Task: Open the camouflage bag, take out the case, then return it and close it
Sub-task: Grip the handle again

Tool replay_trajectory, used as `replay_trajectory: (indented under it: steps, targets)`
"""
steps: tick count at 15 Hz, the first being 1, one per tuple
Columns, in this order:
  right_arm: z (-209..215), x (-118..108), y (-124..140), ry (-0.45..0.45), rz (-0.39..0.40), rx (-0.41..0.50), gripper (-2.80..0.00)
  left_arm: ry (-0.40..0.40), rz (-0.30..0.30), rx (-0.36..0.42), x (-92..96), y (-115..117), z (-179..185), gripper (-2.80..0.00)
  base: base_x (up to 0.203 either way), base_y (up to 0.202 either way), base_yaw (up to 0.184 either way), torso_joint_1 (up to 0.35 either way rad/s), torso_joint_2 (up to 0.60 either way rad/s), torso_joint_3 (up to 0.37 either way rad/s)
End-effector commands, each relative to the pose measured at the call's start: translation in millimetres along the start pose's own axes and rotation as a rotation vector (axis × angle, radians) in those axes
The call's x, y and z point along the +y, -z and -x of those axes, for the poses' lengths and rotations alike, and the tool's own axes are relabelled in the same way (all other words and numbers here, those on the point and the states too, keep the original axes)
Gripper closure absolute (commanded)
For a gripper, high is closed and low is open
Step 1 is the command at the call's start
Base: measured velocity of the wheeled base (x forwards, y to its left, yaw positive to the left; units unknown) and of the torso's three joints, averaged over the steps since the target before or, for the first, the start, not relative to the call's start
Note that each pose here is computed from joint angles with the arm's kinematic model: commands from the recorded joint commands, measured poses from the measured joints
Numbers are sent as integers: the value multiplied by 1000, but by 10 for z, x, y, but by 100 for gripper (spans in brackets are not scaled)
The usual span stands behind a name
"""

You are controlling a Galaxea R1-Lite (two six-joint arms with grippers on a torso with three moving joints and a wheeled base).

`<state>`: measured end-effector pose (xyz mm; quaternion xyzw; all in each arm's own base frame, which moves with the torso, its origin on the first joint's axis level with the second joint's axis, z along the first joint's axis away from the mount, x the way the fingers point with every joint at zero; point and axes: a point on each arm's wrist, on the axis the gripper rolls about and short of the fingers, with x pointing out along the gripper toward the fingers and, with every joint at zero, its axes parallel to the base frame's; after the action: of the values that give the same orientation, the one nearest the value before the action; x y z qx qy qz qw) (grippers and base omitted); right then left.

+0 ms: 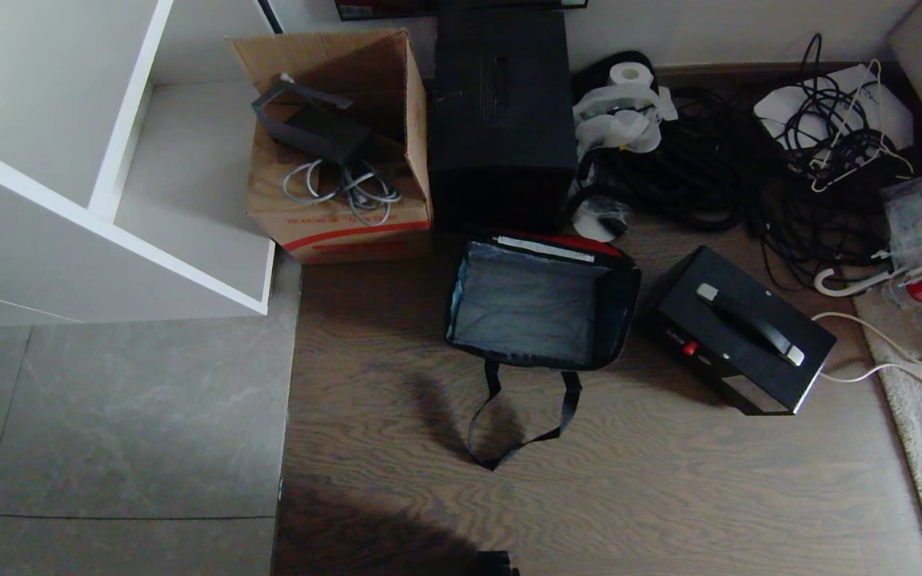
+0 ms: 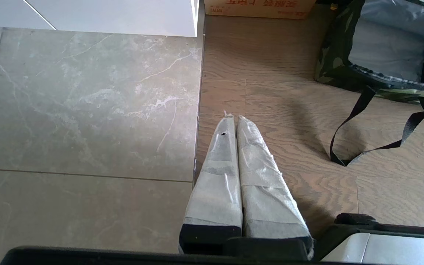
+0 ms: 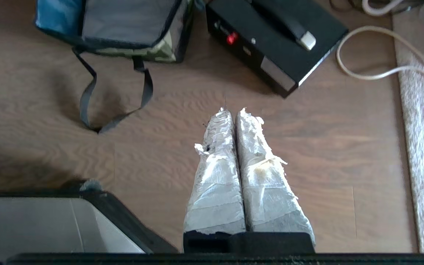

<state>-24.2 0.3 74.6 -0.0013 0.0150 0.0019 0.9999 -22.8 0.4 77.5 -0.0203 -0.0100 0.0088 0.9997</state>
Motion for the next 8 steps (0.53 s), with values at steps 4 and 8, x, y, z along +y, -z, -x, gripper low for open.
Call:
replay_trajectory:
  steps: [4, 8]
  targets:
    - [-12, -3, -19, 11, -69, -29, 0, -1, 1, 8, 1, 25, -6, 0, 0, 0, 0, 0, 0, 0]
    - [-10, -3, -19, 9, -66, -27, 0, -1, 1, 6, 1, 25, -5, 0, 0, 0, 0, 0, 0, 0]
